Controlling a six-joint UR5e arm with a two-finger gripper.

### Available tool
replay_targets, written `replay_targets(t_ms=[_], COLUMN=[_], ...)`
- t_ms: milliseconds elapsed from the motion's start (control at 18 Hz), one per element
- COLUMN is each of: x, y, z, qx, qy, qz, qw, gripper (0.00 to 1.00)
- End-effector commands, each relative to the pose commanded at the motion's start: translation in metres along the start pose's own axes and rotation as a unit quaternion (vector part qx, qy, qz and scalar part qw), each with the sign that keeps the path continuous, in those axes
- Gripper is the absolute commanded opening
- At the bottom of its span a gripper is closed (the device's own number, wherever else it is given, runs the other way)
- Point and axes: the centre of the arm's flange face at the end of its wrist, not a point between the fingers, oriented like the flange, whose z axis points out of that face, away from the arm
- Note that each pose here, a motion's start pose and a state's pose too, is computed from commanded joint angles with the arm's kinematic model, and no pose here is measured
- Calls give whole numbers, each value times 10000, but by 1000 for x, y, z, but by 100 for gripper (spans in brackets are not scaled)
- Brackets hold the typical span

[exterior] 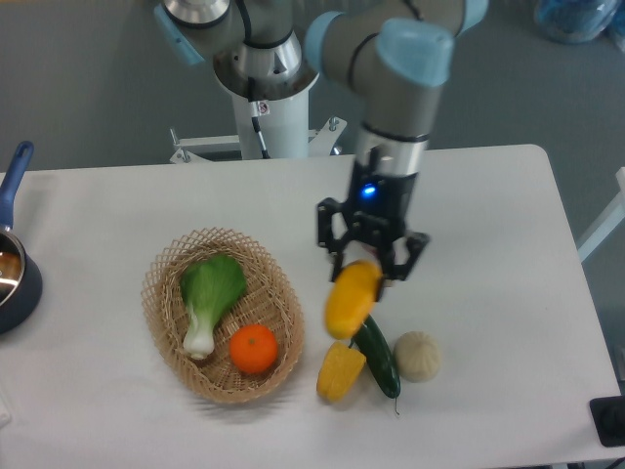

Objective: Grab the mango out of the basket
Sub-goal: 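Lift the yellow mango up out of the basket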

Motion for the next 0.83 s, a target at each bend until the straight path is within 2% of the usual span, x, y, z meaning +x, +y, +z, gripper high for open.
replay_targets(t_ms=[333,833], x=[-46,-65], y=[45,86], z=[-24,-36], qx=[-124,-241], qy=[-314,-414], qz=[-109,-125], qw=[9994,9988], gripper=[33,33])
